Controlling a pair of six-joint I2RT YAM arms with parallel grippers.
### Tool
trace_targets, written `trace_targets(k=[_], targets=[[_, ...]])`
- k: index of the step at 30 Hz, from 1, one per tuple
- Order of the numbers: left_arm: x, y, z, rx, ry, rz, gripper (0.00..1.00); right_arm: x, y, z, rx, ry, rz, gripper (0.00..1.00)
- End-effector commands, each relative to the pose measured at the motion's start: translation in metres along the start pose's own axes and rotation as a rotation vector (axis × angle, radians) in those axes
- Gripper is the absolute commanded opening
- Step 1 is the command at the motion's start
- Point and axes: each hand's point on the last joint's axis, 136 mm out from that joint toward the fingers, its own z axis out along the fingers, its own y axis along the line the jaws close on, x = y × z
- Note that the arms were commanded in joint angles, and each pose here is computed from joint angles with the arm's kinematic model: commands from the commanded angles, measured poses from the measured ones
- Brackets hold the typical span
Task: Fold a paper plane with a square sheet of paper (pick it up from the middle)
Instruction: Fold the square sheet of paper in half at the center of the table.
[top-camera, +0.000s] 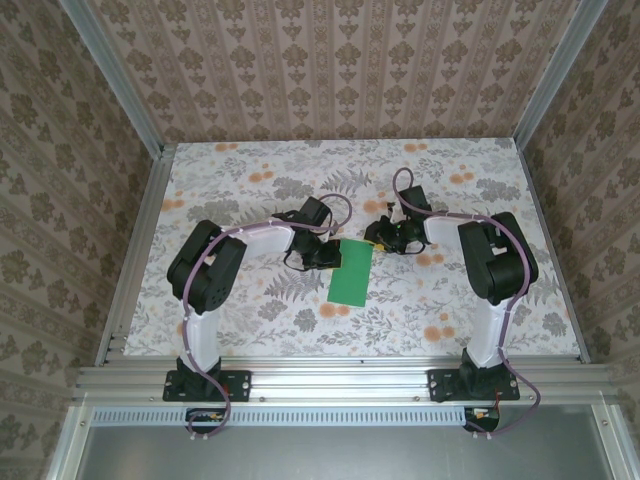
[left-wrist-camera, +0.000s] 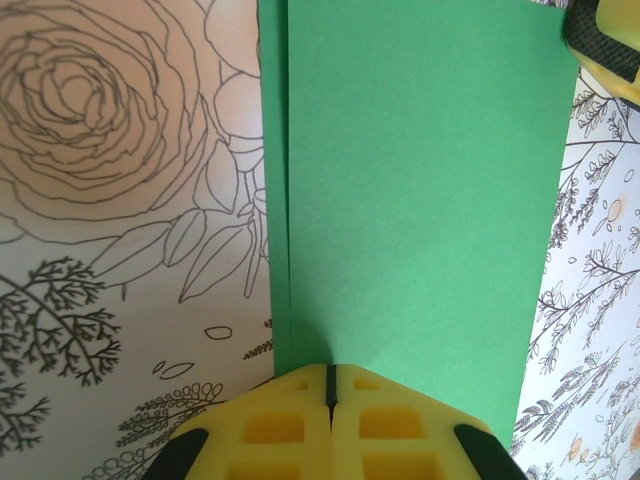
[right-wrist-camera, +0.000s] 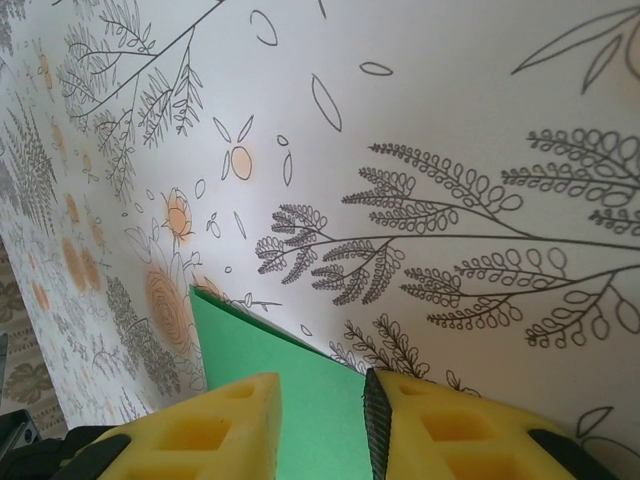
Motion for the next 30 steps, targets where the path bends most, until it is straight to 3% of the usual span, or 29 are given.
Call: trace_targets(k=[1,7,13,19,30], targets=[[0.014,0.005,-0.003,-0.039,0.048,-0.027,0.09,0.01,-0.005,0.0,0.031,0.048,-0.015,0.33],[-0.009,-0.027,-0.047,0.036,-0.083,-0.009,0.31,0.01,0.029,-0.047,0.043,0.01,-0.105,0.38],[-0.017,-0.007,-0.077,0.076,-0.169,-0.082,0.5,0.051,0.02,-0.057,0.17,0.034,-0.132,0.46],[-0.015,-0.005,-0.07,0.192,-0.122,-0.117,0.54,0.089,0.007,-0.042,0.247,0.073,-0.115,0.49],[-0.003,0.008,-0.042,0.168,-0.04,-0.159,0.56,0.107,-0.006,-0.025,0.269,0.094,-0.082,0.48]])
